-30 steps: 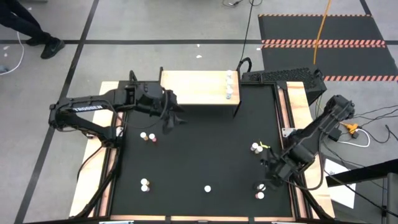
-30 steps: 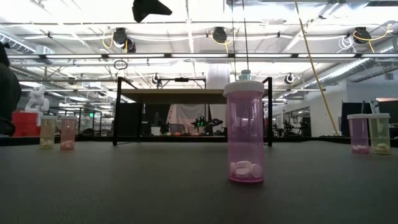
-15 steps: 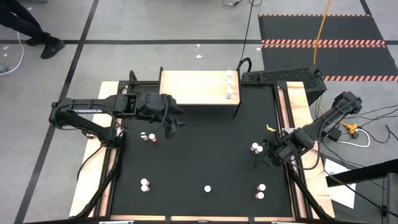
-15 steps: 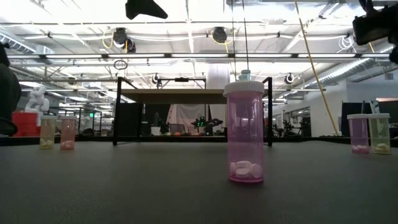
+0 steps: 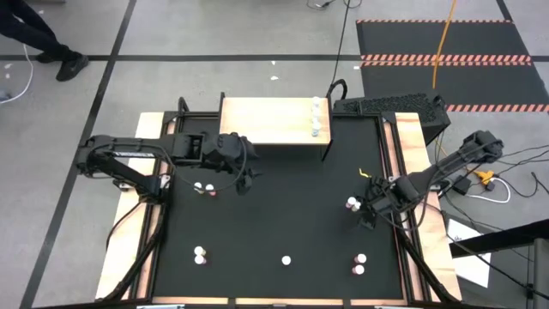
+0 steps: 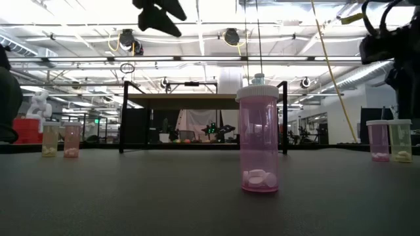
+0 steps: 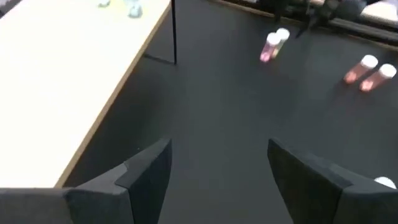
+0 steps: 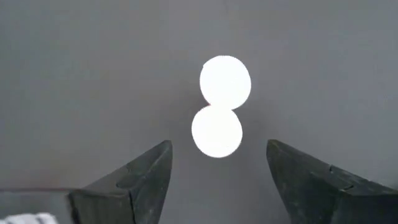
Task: Pick and place medicine bottles onto shelf by color
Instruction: Put the right yellow pill bottle on the shelf
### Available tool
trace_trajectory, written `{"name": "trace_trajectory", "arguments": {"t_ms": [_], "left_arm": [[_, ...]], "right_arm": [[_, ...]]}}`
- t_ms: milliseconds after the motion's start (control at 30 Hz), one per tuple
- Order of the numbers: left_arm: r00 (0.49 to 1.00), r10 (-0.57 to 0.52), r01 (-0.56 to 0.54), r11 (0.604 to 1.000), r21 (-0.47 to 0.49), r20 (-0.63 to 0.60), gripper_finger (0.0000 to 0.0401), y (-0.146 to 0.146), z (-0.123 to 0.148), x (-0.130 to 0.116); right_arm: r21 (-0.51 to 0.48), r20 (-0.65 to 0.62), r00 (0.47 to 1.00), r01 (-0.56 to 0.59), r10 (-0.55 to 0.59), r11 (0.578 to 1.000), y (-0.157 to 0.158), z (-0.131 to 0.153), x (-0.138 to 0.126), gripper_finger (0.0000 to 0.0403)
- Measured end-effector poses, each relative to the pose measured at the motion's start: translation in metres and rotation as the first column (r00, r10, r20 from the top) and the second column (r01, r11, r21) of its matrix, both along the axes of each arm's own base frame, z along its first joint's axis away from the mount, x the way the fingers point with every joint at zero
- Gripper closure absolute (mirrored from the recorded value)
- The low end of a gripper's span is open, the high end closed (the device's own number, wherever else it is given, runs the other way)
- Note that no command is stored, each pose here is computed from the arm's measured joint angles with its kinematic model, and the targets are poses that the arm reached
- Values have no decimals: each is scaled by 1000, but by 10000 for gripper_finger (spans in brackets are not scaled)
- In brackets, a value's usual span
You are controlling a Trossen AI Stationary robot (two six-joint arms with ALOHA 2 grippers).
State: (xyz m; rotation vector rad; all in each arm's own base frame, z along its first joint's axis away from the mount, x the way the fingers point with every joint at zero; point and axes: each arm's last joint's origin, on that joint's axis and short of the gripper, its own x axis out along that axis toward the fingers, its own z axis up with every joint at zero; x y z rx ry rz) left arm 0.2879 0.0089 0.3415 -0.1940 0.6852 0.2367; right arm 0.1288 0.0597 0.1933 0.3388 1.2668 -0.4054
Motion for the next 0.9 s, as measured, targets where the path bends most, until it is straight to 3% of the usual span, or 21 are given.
{"name": "trace_trajectory", "arguments": {"t_ms": [300, 500, 633, 900], "left_arm": [[1000, 22, -22, 1000, 11, 5, 135, 6, -1, 3], [999, 40, -40, 999, 14, 3, 135, 11, -1, 2], [999, 40, -40, 999, 14, 3, 135, 11, -1, 2], [999, 40, -40, 999, 14, 3, 135, 11, -1, 2]], "right_arm": [[-4, 24, 1000, -8, 8, 1000, -8, 0, 7, 161], [79, 39, 999, -16, 13, 997, -8, -13, 9, 173], [82, 22, 1000, 11, -13, 997, -9, -17, 7, 184], [82, 27, 1000, 7, -9, 997, -9, -17, 8, 230]]}}
